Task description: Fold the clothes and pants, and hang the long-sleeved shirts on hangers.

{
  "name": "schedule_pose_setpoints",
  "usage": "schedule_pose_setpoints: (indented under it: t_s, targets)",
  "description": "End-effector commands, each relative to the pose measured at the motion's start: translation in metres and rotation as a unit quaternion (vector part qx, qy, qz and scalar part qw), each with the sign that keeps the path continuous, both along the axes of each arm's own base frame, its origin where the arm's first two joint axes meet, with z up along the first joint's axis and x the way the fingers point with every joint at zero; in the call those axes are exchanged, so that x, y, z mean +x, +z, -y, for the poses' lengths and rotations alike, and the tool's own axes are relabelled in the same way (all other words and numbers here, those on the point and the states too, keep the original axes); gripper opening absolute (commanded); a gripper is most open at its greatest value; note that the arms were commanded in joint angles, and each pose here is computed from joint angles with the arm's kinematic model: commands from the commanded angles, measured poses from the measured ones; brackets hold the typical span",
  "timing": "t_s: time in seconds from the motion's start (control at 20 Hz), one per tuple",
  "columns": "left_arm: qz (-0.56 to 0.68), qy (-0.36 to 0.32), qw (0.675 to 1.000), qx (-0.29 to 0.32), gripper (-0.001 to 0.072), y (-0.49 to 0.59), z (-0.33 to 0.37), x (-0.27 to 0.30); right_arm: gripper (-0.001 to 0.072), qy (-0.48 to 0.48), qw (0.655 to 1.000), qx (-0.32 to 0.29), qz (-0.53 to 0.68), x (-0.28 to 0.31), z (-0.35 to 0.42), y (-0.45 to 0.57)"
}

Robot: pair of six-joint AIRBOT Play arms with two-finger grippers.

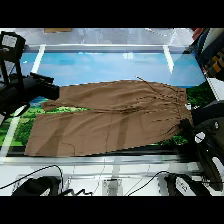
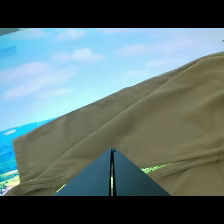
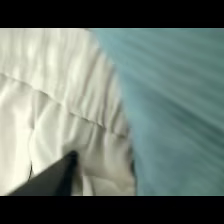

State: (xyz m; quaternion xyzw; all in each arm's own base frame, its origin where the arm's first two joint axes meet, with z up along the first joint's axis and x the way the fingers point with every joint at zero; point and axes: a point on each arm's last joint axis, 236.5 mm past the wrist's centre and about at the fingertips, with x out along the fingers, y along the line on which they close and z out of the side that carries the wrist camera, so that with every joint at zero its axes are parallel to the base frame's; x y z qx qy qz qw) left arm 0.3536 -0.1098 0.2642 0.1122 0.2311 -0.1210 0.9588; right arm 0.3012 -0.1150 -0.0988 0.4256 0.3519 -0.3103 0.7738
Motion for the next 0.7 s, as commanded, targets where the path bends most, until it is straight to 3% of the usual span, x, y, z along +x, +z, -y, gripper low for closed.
schedule_pose_setpoints:
  t_s: [0.0,0.05,0.2,0.35,0.65]
  targets:
    - [0.000,0.000,1.000,0.000,0.0015,0.000,0.000,0.000,0.0063,0.075,0.995,-0.066,0.001,0.010,0.005,0.009]
    - [0.003,0.000,1.000,0.000,0.0015,0.001,0.000,0.001,0.0025,0.102,0.991,-0.083,-0.006,0.011,0.005,0.012]
    - [0.021,0.007,1.000,0.020,0.0014,0.005,-0.005,0.010,0.0025,0.152,0.983,-0.094,-0.033,0.013,0.001,0.019]
    - [0.005,0.049,0.994,0.101,0.0013,-0.015,-0.037,0.025,0.0025,0.168,0.981,-0.086,-0.033,0.013,-0.012,0.026]
    - [-0.195,0.179,0.955,0.136,0.0008,-0.138,-0.138,0.012,0.0024,0.246,0.964,-0.098,0.001,0.030,-0.067,0.046]
